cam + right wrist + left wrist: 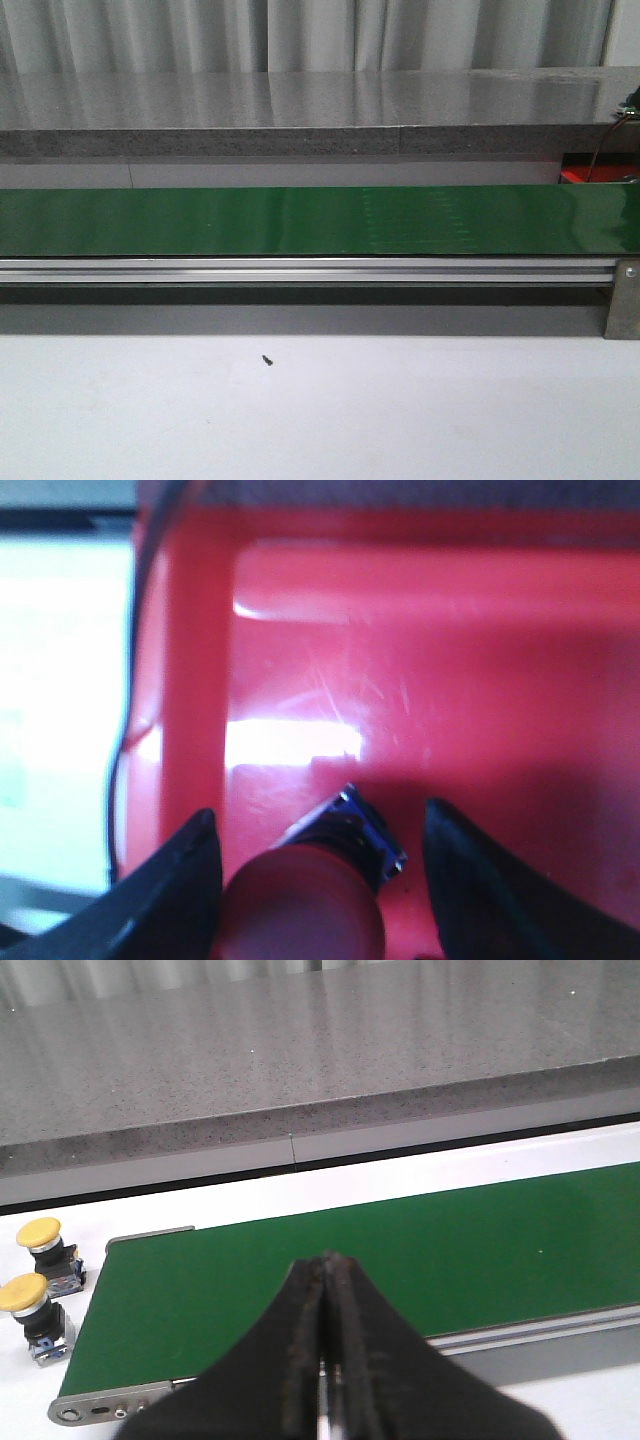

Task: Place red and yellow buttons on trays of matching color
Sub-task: 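Lift the right gripper away from the trays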

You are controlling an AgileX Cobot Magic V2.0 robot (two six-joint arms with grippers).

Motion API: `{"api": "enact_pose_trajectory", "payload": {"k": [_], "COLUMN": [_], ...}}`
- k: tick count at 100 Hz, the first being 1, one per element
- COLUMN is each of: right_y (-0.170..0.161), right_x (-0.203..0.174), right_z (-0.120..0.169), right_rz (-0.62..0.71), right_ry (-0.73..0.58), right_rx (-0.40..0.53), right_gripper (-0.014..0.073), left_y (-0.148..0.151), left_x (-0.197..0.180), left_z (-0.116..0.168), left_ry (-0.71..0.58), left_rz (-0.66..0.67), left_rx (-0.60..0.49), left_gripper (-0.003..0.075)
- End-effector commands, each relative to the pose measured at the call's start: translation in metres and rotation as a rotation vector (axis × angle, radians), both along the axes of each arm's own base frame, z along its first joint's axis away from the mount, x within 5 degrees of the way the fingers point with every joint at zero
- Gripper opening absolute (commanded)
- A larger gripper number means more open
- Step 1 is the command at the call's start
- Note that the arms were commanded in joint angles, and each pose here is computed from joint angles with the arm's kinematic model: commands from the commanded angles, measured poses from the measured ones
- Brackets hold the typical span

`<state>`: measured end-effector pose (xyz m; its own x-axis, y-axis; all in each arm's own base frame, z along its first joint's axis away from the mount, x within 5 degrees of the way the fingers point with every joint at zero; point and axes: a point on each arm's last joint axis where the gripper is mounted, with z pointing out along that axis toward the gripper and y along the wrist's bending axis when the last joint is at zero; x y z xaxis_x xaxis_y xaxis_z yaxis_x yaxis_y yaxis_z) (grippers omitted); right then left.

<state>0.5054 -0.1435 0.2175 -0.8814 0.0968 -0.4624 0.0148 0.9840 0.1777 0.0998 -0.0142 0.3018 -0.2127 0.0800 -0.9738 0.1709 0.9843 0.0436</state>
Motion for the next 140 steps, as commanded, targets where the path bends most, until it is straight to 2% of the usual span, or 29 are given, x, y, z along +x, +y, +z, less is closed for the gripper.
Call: {"api": "enact_pose_trajectory", "payload": {"k": [1,30,51,70,92,105,117,140], "right_y": [0.006,0.023,0.055,0.091,0.127,0.131,0.132,0.137], "right_x": [-0.011,-0.043,-0.077,-0.118,-0.182,-0.218,-0.248,-0.298], "right_z": [0.080,0.152,0.205,0.249,0.292,0.294,0.279,0.208], "right_rz": [-0.009,0.025,0.095,0.124,0.137,0.136,0.119,0.088], "right_ry": [-0.220,-0.325,-0.369,-0.355,-0.410,-0.418,-0.432,-0.444], "right_rx": [0.001,0.013,-0.002,-0.109,-0.227,-0.234,-0.237,-0.208], "right_gripper": [0.0450,0.0450,0.0450,0.0450,0.0450,0.0450,0.0449,0.0449], "left_y": [0.002,0.002,0.003,0.003,0.003,0.003,0.003,0.003], "left_x": [0.001,0.001,0.001,0.002,0.002,0.002,0.002,0.002], "left_z": [0.015,0.015,0.016,0.016,0.017,0.017,0.017,0.017], "left_ry": [-0.085,-0.089,-0.103,-0.106,-0.109,-0.109,-0.109,-0.109], "left_rz": [0.029,0.030,0.039,0.041,0.043,0.043,0.043,0.043], "left_rx": [-0.030,-0.030,-0.031,-0.031,-0.031,-0.031,-0.031,-0.031], "left_gripper": [-0.0012,-0.0012,-0.0012,-0.0012,-0.0012,-0.0012,-0.0012,-0.0012]}}
